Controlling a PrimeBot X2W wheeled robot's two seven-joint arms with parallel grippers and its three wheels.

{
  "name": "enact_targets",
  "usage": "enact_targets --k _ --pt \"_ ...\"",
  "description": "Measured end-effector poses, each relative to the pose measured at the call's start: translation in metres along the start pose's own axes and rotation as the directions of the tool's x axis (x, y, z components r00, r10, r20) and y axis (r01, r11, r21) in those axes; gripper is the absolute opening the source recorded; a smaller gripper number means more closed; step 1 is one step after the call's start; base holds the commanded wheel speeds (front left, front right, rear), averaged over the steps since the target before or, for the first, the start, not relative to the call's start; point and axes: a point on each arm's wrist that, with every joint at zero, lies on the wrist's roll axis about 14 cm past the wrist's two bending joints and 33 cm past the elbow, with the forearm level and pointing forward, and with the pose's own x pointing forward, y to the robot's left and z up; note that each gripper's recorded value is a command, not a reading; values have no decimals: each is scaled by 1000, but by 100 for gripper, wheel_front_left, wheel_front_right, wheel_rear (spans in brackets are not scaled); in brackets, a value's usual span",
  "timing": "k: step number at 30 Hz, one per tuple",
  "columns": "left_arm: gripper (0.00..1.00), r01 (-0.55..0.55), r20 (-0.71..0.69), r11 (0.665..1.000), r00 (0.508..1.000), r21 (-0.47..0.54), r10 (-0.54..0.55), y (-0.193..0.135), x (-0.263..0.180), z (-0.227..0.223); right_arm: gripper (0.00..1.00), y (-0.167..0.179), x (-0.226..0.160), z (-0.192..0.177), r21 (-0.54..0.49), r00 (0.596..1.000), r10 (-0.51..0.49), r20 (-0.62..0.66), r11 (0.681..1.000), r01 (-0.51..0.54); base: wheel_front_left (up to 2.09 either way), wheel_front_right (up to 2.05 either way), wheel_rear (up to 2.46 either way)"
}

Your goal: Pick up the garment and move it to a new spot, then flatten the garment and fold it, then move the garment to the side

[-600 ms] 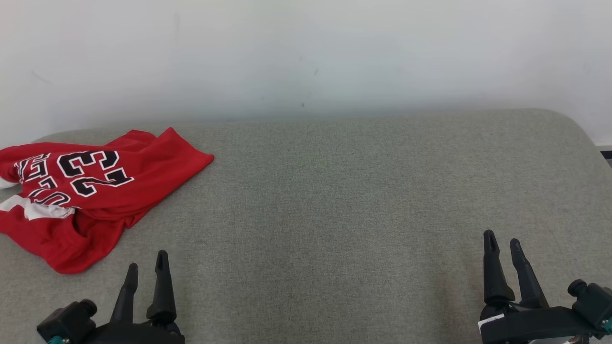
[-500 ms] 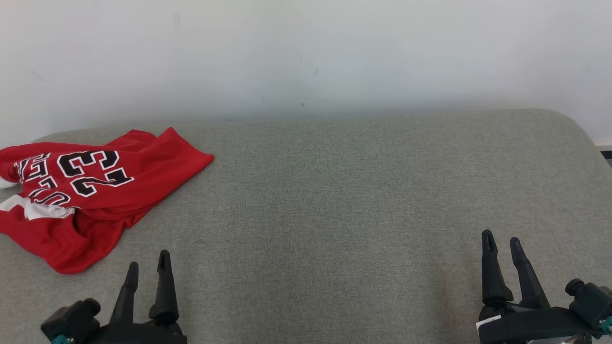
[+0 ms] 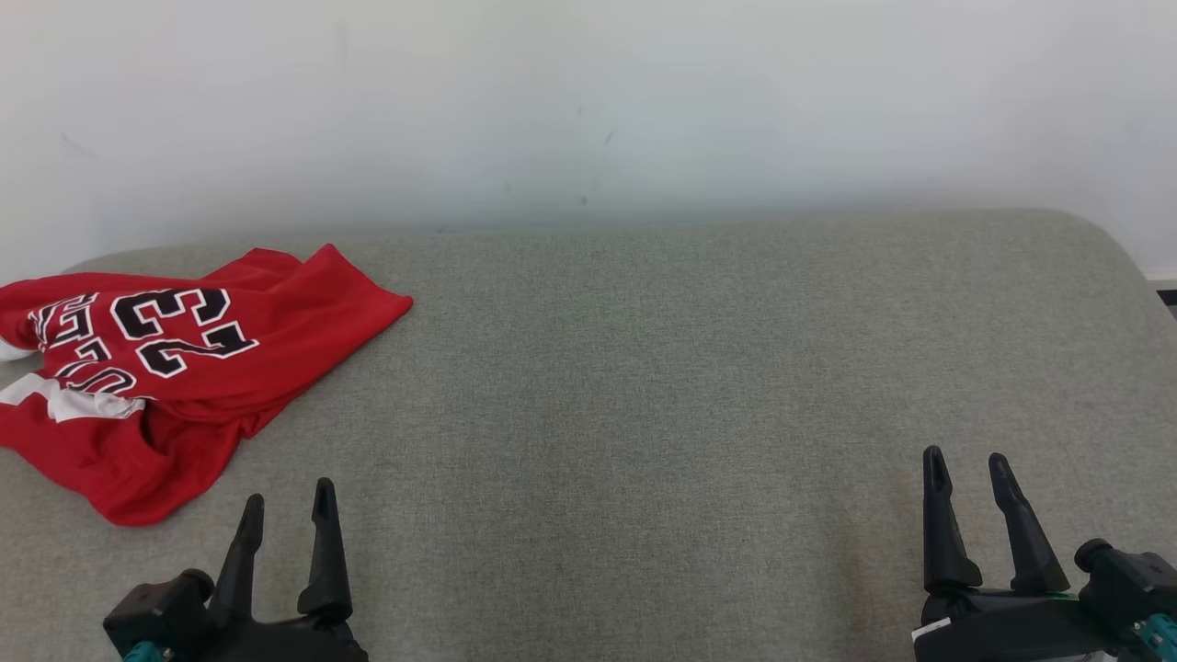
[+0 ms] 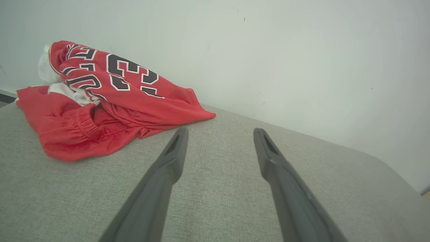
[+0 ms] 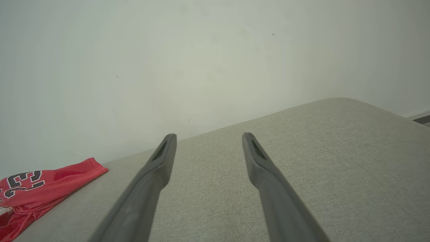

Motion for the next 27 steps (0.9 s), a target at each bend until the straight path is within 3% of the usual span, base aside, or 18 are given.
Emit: enact_targets --k 11,27 --pt "100 22 27 994 999 103 -25 -3 -1 4 100 0 0 1 -117 1000 14 6 993 -13 0 0 0" --pt "100 66 44 983 996 174 -75 -5 -7 6 100 5 -2 2 -243 999 45 17 969 -40 0 0 0"
